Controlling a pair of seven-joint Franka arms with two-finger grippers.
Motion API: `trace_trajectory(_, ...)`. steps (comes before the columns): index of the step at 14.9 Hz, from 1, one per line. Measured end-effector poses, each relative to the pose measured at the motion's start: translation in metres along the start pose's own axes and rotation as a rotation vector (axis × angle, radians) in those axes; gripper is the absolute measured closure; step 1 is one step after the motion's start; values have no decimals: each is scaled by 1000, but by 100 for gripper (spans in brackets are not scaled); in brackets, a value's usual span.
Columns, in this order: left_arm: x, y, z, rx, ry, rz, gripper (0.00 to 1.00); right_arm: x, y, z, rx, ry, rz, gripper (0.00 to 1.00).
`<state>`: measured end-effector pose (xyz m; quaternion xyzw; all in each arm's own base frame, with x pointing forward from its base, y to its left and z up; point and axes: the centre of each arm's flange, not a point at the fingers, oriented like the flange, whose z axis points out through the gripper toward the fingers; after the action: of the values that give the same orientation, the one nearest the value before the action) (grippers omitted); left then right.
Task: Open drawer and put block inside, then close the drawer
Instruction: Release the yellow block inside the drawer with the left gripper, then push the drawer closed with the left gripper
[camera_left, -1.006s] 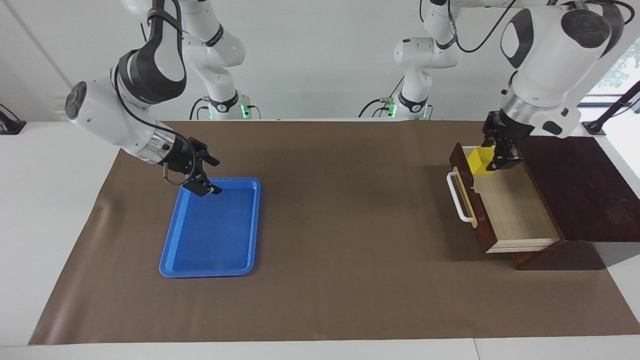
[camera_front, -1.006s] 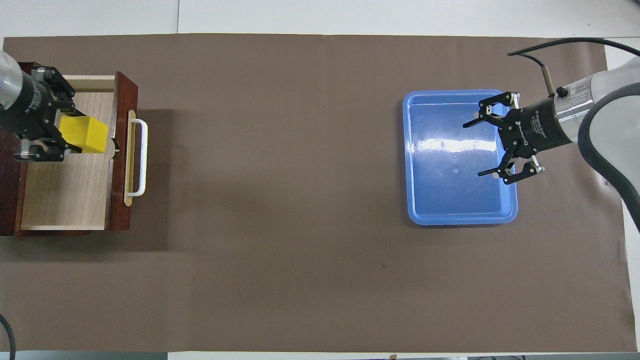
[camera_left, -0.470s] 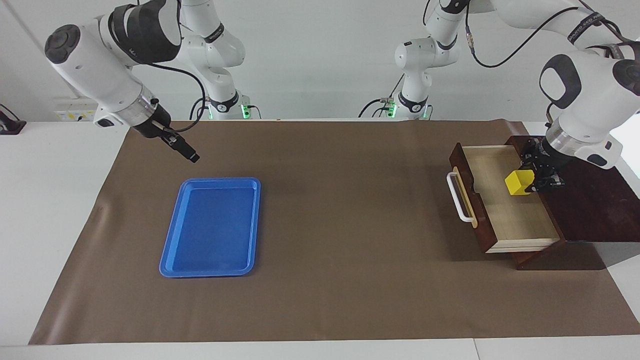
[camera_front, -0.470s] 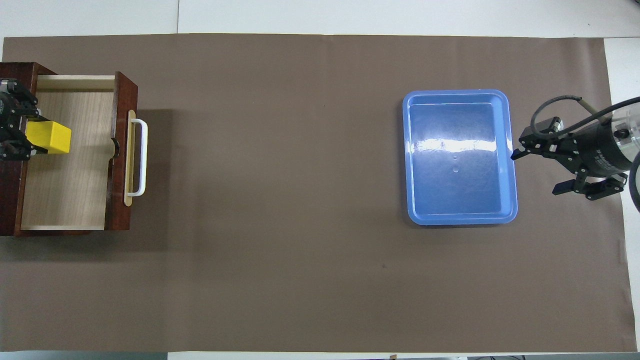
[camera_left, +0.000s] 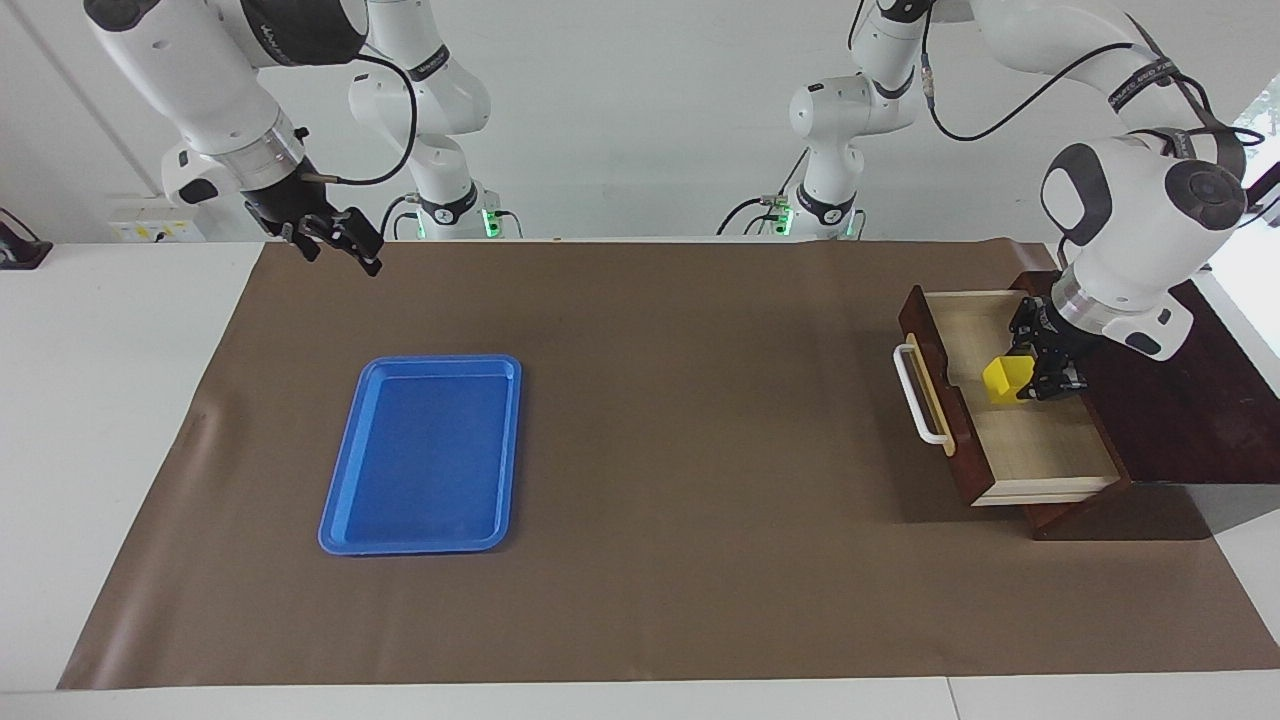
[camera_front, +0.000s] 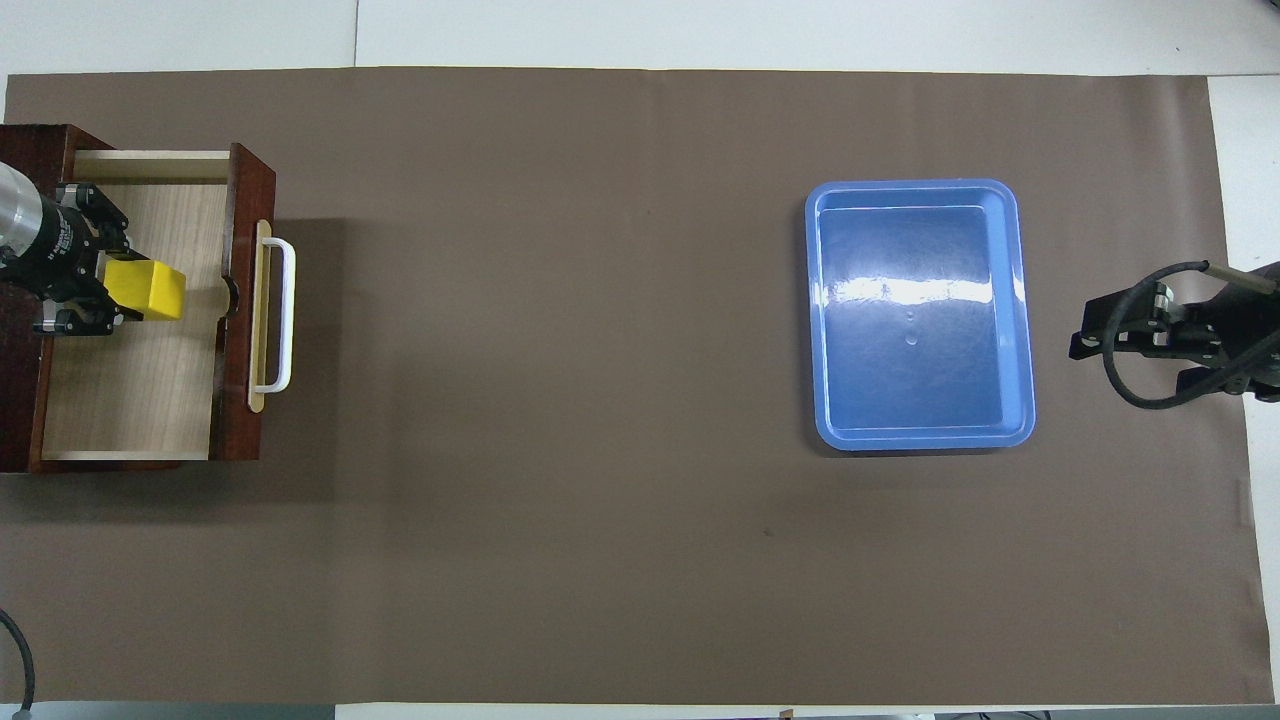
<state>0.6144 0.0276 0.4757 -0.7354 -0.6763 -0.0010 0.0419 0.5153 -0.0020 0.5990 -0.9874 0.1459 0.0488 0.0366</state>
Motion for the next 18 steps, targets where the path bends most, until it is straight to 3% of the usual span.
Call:
trace_trajectory(5, -5, -10, 17, -14, 2, -3, 44, 6, 5, -1, -51, 37, -145, 0)
trace_trajectory(14, -5, -16, 23, -29, 4, -6, 44, 3, 6, 0, -65, 12, -154, 0)
trace_trajectory(18, -5, -14, 0, -57, 8, -8, 9, 3, 4, 0, -65, 12, -157, 0)
